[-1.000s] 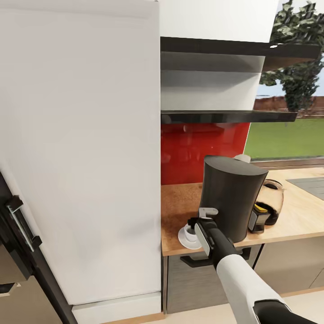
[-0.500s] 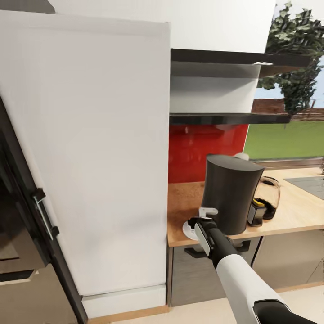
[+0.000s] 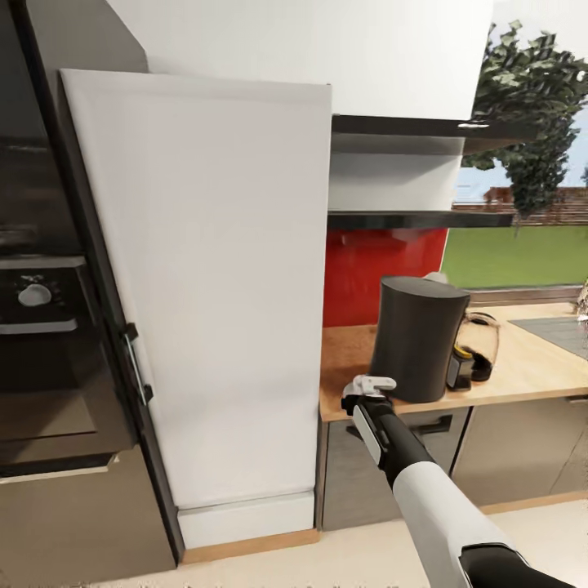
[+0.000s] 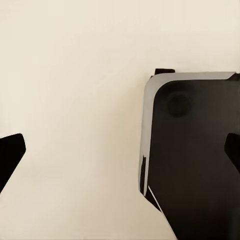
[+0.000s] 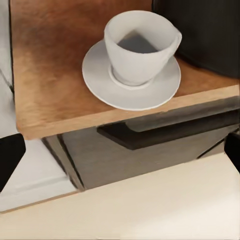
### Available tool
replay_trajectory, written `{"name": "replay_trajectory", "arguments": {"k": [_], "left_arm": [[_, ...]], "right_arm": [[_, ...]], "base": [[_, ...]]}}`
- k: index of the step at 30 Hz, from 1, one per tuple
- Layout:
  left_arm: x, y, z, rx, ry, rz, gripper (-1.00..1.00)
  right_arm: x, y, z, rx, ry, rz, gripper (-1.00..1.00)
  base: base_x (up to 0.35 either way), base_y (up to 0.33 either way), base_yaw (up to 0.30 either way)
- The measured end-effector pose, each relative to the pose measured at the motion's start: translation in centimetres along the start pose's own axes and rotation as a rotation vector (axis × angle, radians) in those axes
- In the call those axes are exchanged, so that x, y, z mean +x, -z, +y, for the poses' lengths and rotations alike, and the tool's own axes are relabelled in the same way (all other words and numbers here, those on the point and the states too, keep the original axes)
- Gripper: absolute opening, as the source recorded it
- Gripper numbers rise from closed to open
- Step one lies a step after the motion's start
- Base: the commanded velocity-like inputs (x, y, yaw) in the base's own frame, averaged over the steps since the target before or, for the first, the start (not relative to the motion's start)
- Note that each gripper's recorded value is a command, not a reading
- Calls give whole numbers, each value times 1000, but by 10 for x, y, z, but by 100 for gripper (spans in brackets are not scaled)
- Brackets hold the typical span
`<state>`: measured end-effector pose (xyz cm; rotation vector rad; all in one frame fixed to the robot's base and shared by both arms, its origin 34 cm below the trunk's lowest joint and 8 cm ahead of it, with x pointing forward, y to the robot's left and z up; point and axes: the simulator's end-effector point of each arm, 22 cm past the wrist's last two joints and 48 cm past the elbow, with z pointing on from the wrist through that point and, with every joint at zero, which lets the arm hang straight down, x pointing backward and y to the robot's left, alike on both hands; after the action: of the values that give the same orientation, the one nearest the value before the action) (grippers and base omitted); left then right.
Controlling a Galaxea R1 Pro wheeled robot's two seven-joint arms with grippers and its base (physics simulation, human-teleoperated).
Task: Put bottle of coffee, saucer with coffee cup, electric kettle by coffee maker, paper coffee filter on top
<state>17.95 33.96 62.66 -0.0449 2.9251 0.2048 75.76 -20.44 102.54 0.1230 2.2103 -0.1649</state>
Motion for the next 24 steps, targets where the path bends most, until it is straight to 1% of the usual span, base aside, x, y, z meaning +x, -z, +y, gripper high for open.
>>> {"name": "replay_trajectory", "arguments": {"k": [3,9,11,13,14,17,18,19,20,22,24], "left_arm": [[-2,0,0,0,1,-4,100],[-2,0,0,0,1,-6,100],[-2,0,0,0,2,-7,100],[-2,0,0,0,2,-7,100],[-3,0,0,-1,3,-8,100],[-4,0,0,-1,3,-11,100],[-4,0,0,0,3,-13,100],[-4,0,0,0,3,-14,100],[-5,0,-1,1,2,-16,100],[-6,0,-2,2,1,-20,100],[-7,0,-3,3,0,-22,100]], "right_arm": [[-2,2,0,0,-1,-4,100],[1,2,-1,1,3,3,100],[13,-2,0,2,11,28,100],[39,-8,1,3,30,83,100],[63,-12,1,4,46,133,100],[122,-17,0,7,86,253,100],[152,-18,-1,7,100,303,100],[181,-18,-1,8,110,335,100],[207,-18,-2,8,115,351,100],[225,-18,-2,7,109,327,100],[253,-13,-3,5,107,342,100]], "base": [[-209,99,0],[-25,12,0],[-3,2,0],[-1,0,0],[0,0,0],[0,0,0],[0,0,0],[0,0,0],[0,0,0],[0,0,0],[0,0,0]]}}
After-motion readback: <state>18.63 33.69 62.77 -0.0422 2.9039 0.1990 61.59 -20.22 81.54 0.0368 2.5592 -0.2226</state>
